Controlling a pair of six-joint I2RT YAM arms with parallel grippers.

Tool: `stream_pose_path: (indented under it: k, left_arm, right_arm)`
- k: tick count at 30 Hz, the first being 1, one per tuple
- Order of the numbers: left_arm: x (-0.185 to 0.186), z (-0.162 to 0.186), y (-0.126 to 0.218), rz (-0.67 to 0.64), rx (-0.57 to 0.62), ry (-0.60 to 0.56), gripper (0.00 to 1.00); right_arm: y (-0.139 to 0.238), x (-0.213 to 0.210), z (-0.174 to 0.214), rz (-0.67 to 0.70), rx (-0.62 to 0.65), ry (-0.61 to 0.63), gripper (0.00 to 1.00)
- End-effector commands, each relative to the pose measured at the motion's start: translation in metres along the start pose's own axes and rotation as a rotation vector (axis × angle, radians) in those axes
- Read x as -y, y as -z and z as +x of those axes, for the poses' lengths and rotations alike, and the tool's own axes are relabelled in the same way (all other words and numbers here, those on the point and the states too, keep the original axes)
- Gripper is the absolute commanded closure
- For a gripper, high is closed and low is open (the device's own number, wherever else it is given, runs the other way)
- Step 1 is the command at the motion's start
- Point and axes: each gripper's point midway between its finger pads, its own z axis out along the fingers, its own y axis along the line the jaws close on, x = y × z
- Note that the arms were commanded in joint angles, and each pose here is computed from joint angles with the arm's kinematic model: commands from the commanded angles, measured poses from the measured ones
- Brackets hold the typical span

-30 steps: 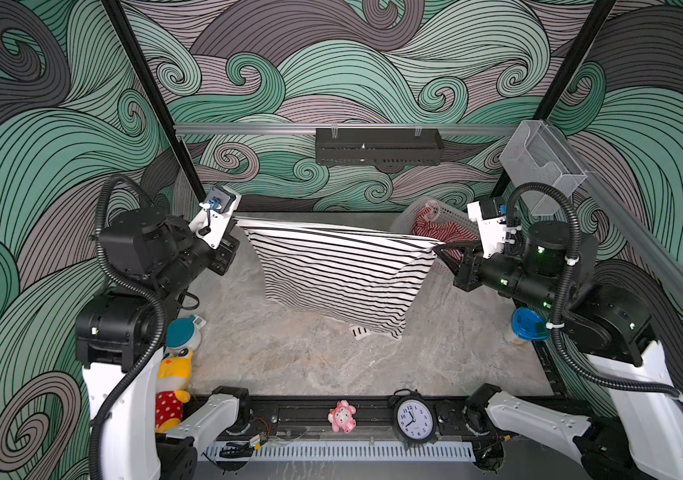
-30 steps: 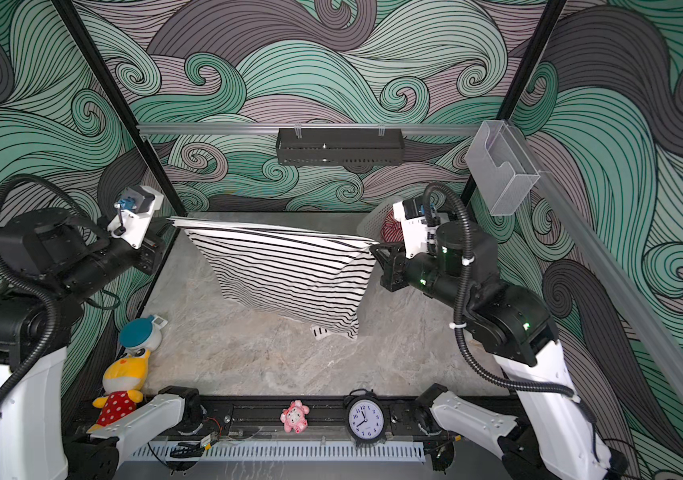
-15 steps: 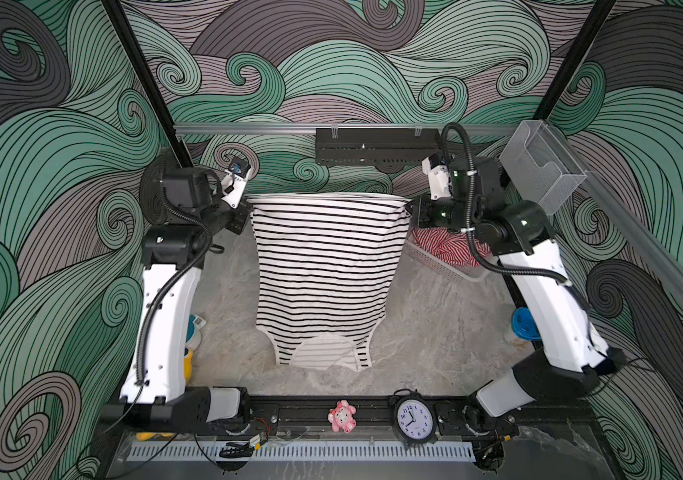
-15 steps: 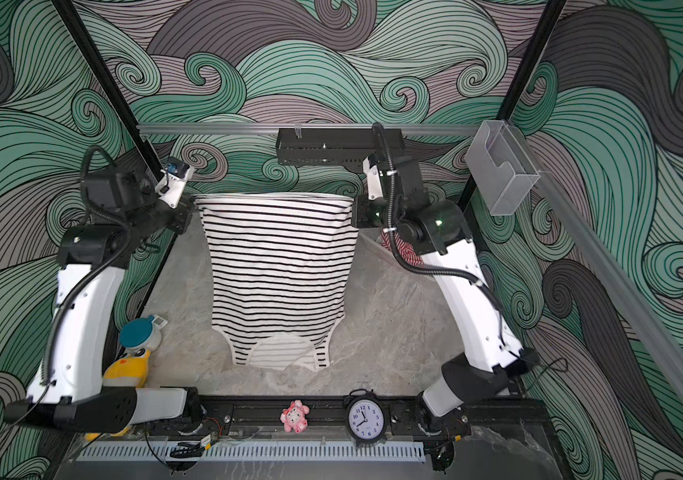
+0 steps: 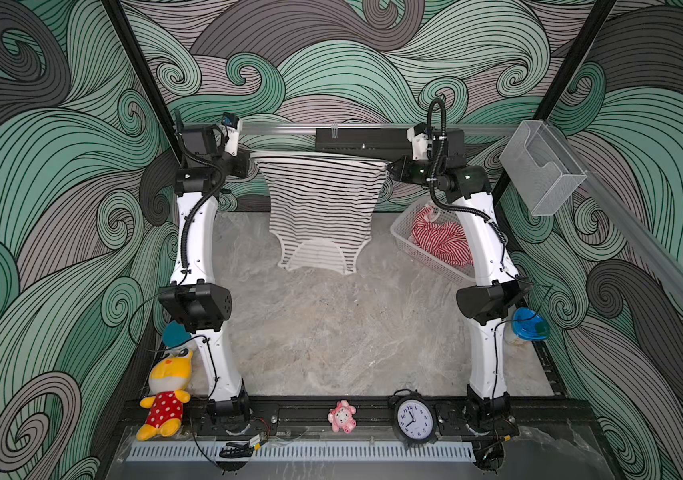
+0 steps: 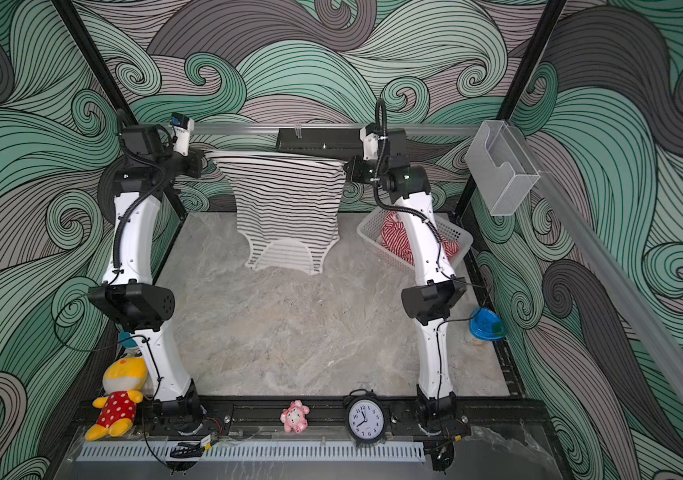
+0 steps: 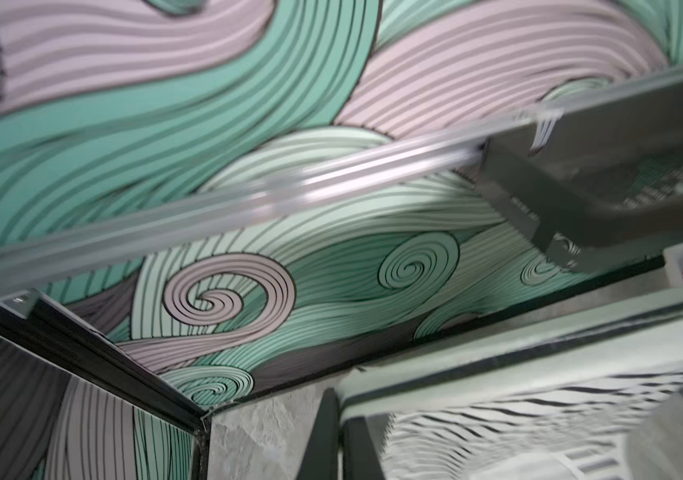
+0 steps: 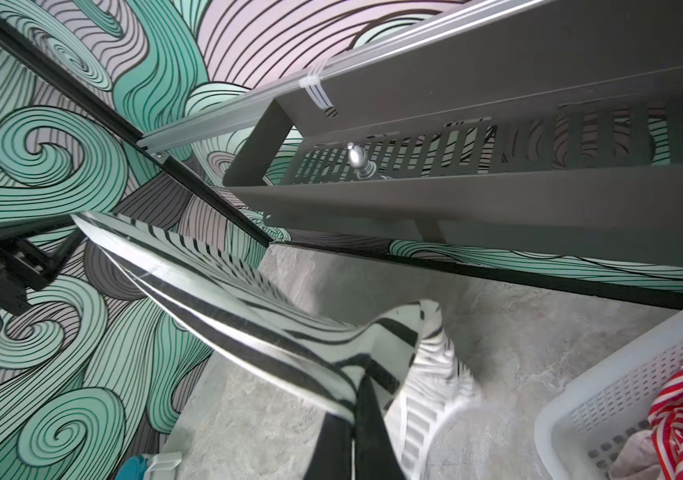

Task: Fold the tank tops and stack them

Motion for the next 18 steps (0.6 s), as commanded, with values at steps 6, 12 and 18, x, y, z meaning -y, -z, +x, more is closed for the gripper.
stream_pose_path:
  k: [6,12,18]
  left_arm:
    - [-0.036,0.023,0.066,-0.142,0.074,0.045,1.0]
    - [-0.004,0.169,0.05,-0.039,-0.167,0.07,1.0]
    - [0.071,0.287,0.084,0.252,-0.45,0.052,1.0]
  right_arm:
    - [0.031,-0.011,-0.031,-0.068,0.12,-0.004,1.0]
    - [-0.013,0.027,0.068,-0.031,-0.07,-0.091,1.0]
    - [0.005,0.071,0.203,0.04,-0.204,-0.197,1.0]
